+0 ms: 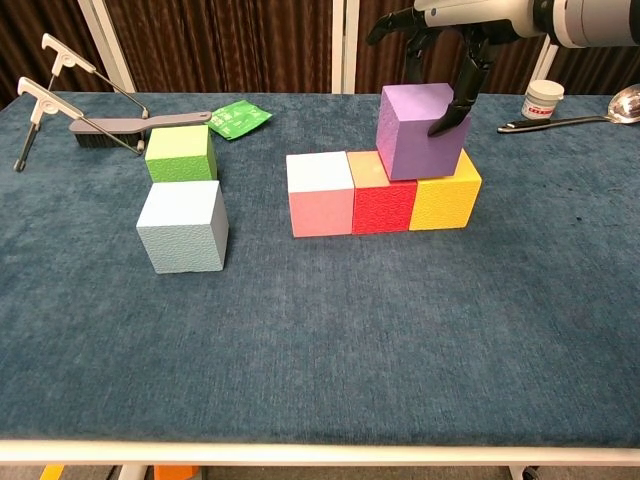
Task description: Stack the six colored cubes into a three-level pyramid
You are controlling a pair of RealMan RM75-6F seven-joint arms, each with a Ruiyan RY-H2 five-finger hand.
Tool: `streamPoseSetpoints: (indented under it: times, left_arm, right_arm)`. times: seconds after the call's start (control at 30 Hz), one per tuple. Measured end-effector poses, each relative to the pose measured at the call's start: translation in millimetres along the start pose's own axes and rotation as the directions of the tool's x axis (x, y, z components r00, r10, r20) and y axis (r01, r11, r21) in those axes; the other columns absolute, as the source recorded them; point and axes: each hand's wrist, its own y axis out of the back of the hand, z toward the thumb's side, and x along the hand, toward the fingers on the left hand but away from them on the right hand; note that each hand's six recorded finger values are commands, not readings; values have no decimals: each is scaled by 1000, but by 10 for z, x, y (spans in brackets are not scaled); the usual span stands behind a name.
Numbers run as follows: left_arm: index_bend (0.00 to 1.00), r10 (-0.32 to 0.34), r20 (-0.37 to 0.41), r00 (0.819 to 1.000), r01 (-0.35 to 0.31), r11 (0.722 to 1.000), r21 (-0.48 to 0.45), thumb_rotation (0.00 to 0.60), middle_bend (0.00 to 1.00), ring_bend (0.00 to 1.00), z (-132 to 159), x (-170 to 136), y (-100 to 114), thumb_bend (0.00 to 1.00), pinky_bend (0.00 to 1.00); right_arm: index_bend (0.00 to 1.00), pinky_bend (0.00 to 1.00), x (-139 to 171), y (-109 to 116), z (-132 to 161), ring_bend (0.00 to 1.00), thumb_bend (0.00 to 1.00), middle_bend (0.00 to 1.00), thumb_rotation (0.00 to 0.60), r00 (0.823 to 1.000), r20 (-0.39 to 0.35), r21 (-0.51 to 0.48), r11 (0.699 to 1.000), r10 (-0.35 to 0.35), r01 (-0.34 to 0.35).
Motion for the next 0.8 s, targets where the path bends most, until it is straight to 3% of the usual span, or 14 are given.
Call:
streamPoseSetpoints:
  times: [0.8]
  left_arm:
    - [122, -13, -6, 1000, 13, 1000, -20, 600, 88, 0, -64, -26, -44, 38, 0]
  right_arm:
    - [0, 0, -24, -30, 16, 73, 103, 481, 600, 999, 36, -7, 1000, 12, -11]
